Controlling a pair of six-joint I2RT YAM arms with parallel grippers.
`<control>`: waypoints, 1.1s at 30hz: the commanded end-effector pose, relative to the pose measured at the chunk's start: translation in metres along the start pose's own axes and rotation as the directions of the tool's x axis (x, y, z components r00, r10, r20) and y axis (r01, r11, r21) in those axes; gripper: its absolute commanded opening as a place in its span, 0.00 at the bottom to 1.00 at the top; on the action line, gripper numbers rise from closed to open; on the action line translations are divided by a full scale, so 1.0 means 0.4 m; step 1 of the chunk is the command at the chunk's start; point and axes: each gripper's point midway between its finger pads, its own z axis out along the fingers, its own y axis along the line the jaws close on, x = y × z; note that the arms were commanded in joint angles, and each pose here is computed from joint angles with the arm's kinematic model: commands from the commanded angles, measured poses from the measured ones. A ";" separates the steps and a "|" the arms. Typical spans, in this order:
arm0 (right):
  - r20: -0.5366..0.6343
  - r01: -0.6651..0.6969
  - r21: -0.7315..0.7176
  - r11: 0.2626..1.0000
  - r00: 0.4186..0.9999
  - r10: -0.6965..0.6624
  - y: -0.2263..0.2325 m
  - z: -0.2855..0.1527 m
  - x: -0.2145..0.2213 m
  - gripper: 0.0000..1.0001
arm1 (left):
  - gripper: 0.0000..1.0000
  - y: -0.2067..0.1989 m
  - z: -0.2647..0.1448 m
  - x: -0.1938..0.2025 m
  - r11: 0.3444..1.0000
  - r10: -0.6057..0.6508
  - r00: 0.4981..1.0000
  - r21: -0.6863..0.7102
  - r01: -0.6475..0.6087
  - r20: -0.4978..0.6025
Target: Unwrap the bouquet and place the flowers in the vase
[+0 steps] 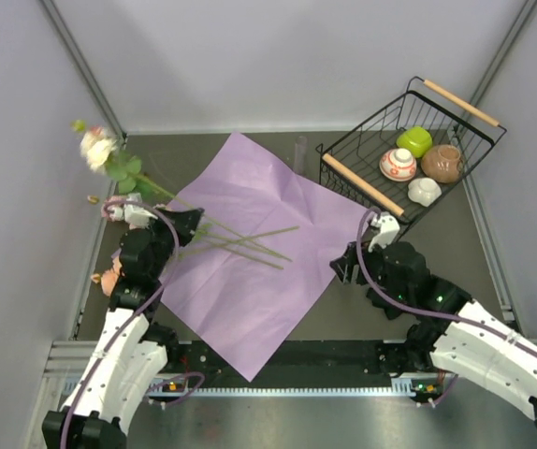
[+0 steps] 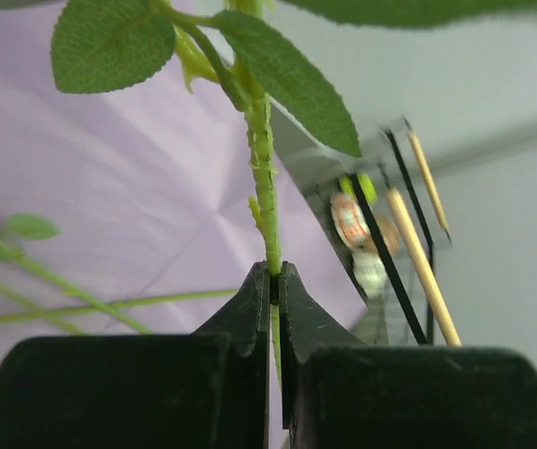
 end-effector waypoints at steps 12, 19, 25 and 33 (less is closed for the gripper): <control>-0.011 0.048 -0.618 0.785 0.998 -0.069 0.400 -0.115 -0.233 0.75 | 0.00 -0.312 -0.238 0.237 0.508 0.567 0.796 0.851 -0.135 -0.212; -0.033 -0.022 -0.750 0.661 0.999 -0.003 0.494 -0.112 -0.270 0.73 | 0.00 -0.349 -0.308 0.326 0.409 0.621 0.744 0.912 -0.040 -0.246; -0.042 -0.068 -0.800 0.596 0.998 0.056 0.540 -0.104 -0.307 0.58 | 0.00 -0.355 -0.315 0.386 0.394 0.664 0.696 0.919 -0.014 -0.274; -0.073 -0.086 -0.818 0.569 0.996 0.045 0.557 -0.090 -0.300 0.45 | 0.00 -0.374 -0.330 0.435 0.379 0.693 0.659 0.925 0.009 -0.290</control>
